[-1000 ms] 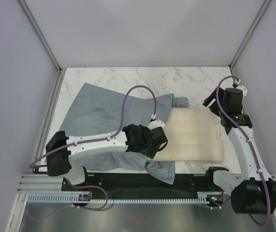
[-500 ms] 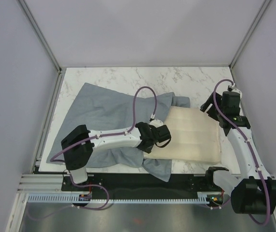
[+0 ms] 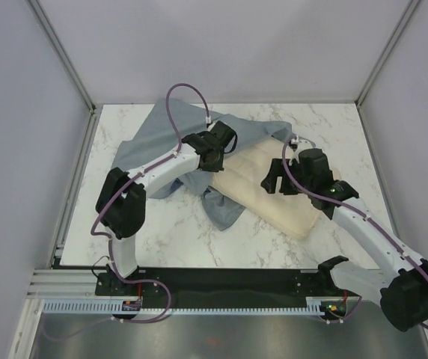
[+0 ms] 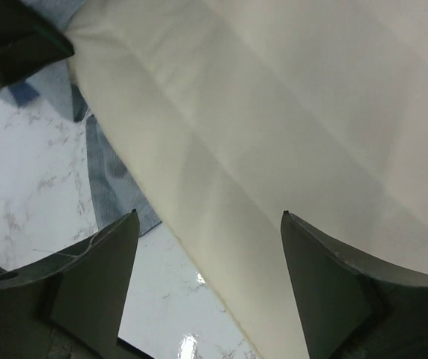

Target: Put the pillow into the pillowcase

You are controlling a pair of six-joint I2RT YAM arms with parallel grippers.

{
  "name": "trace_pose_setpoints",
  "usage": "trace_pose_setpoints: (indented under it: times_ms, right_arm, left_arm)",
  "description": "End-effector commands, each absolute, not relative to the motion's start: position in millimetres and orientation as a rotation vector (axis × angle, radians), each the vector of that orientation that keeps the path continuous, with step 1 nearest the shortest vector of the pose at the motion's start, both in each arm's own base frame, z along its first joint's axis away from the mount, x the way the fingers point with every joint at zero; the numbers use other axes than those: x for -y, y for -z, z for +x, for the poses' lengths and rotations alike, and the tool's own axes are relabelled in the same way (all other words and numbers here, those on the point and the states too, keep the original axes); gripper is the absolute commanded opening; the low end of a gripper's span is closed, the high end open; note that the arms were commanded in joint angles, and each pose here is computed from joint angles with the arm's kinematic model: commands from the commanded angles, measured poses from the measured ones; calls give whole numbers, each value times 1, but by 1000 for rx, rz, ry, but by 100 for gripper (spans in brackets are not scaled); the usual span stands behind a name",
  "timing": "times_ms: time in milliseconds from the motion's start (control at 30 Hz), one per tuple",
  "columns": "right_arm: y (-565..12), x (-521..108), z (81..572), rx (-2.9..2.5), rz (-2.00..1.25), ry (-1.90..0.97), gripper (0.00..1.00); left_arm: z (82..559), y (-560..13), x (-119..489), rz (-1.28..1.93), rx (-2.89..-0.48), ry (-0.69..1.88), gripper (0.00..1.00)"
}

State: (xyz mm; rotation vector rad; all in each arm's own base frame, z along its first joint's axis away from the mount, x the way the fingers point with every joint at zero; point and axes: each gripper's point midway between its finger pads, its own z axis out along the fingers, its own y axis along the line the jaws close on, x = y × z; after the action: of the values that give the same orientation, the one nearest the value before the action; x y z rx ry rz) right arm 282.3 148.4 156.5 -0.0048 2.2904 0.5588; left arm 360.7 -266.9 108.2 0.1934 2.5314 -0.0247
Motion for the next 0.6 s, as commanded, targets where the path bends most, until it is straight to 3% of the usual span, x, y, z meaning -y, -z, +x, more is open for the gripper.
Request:
trace_pose_setpoints:
  times_ms: [0, 33, 67, 133, 300, 400, 433, 567]
  right_arm:
    - [-190, -182, 285, -2155, -252, -561, 87]
    - [-190, -185, 285, -2147, -286, -544, 90]
    - [-188, -187, 286, -2138, -320, -506, 91]
    - [-186, -197, 283, -2133, -363, -495, 92]
    - [-172, -236, 275, -2130, -534, -427, 95]
    - [-150, -236, 279, -2174, -559, -206, 94]
    - [-145, -233, 282, -2178, -559, -146, 94]
    - [-126, -235, 288, -2202, -581, -52, 95]
  left_arm:
    - [388, -156, 258, 169, -2417, 122, 20]
    - [391, -159, 248, 146, -2418, 133, 38]
    - [388, -163, 243, 140, -2417, 149, 50]
    - [379, -169, 234, 132, -2414, 167, 66]
    - [335, -149, 216, 127, -2481, 210, 71]
    - [298, -121, 192, 147, -2550, 162, 71]
    - [289, -134, 231, 122, -2514, 460, 71]
    - [262, -110, 240, 108, -2530, 573, 75]
